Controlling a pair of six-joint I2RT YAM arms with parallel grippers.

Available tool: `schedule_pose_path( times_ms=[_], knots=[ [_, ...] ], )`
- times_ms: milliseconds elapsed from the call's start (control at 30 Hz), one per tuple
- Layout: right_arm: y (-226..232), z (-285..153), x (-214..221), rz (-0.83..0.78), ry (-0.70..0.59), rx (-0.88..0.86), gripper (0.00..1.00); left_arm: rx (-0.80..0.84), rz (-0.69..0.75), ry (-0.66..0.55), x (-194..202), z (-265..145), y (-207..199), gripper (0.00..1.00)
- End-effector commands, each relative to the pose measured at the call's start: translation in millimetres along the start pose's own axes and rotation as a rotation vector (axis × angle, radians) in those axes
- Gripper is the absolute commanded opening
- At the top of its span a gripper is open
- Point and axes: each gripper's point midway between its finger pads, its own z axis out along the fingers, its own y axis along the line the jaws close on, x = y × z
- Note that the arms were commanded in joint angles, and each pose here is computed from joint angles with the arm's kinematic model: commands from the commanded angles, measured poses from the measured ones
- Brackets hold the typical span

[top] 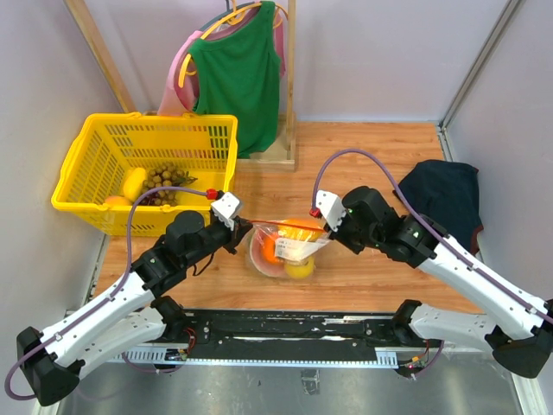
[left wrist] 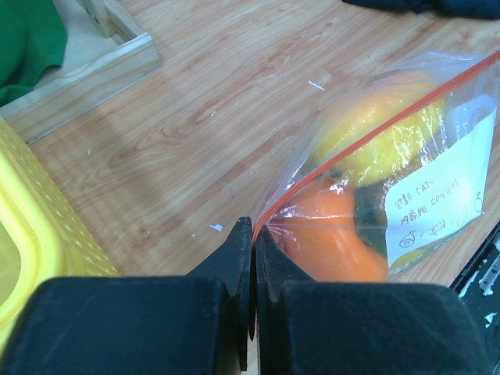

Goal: Place the food in the zip-top bag and seal the zipper
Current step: Zip the zipper food storage bag at the center of the board, then place the zipper food storage bag at the center of the board.

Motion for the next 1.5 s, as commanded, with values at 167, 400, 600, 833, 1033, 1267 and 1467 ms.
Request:
schedule_pose_path(
  times_ms=[167, 400, 600, 833, 1033, 1267, 1467],
  knots=[
    [-24, -11, 37, 0.123, 0.116, 0.124, 0.01, -0.056, -0.002, -0.028, -10, -2, 12, 0.00],
    [-31, -1, 41, 0.201, 0.146, 0.134, 0.01, -0.028, -0.014, -0.025, -14, 6, 7, 0.00],
    [-44, 17, 31, 0.279, 0.158, 0.166, 0.01, 0.011, -0.025, -0.029, -26, 24, -1, 0.09],
    [-76, 45, 23, 0.412, 0.135, 0.258, 0.02, -0.051, -0.036, -0.023, -39, 50, 9, 0.35],
    [-98, 61, 36, 0.528, 0.148, 0.296, 0.02, -0.118, -0.059, -0.084, -72, 51, 19, 0.68],
    [-92, 69, 51, 0.567, 0.180, 0.275, 0.01, -0.225, -0.093, -0.199, -123, 11, 37, 0.92],
    [-79, 71, 68, 0.593, 0.217, 0.259, 0.01, -0.350, -0.101, -0.343, -162, -36, 59, 0.99]
  ],
)
